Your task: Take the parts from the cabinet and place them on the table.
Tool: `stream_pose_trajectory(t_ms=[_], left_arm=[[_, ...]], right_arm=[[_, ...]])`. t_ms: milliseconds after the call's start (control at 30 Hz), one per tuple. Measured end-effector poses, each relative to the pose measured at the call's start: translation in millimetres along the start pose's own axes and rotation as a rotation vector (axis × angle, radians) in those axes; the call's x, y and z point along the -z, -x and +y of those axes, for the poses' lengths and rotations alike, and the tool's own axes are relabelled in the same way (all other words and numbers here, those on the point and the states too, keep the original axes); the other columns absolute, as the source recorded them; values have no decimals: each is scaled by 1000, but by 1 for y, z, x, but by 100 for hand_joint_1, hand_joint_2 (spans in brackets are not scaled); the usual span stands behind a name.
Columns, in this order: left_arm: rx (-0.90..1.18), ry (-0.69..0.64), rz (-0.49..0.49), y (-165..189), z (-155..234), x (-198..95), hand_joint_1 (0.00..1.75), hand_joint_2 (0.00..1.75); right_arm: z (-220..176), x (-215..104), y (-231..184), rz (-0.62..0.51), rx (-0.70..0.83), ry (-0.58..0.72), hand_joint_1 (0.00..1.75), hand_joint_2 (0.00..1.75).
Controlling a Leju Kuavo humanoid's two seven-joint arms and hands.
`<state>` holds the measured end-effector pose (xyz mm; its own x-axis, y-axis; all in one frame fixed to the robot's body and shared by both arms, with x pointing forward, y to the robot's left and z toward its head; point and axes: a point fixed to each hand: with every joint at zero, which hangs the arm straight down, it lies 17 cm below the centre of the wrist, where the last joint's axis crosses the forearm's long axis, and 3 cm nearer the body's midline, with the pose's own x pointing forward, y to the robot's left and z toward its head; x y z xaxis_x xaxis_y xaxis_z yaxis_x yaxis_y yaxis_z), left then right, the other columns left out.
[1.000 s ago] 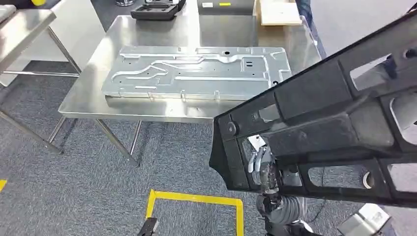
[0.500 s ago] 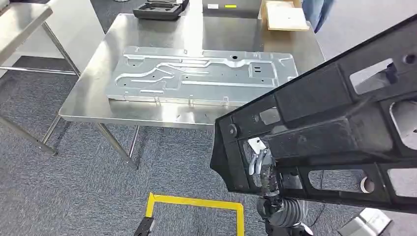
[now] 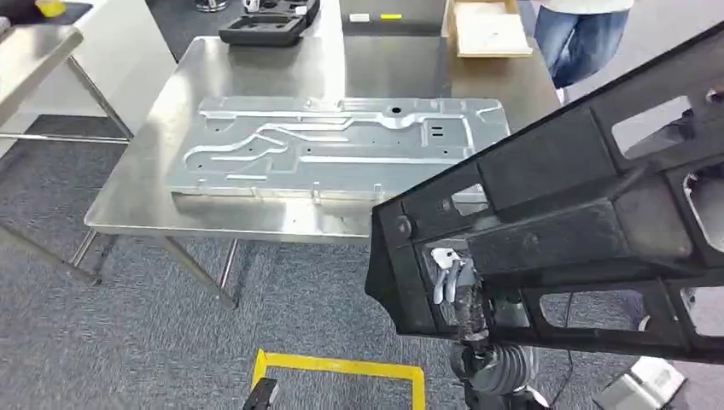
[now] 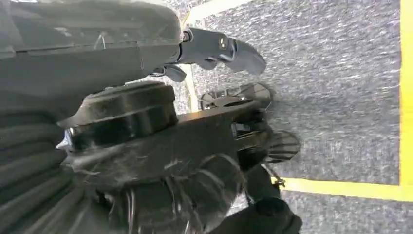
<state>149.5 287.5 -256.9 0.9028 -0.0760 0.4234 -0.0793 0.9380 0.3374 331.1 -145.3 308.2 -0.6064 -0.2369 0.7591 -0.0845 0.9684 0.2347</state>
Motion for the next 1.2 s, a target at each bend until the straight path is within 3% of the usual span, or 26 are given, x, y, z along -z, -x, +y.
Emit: stream_pose_trajectory(t_ms=[1200], left_arm=[[9,4,17,5,-5,-3,0,175]], right_arm=[[-3,-2,5,35,3,-4,175,175]])
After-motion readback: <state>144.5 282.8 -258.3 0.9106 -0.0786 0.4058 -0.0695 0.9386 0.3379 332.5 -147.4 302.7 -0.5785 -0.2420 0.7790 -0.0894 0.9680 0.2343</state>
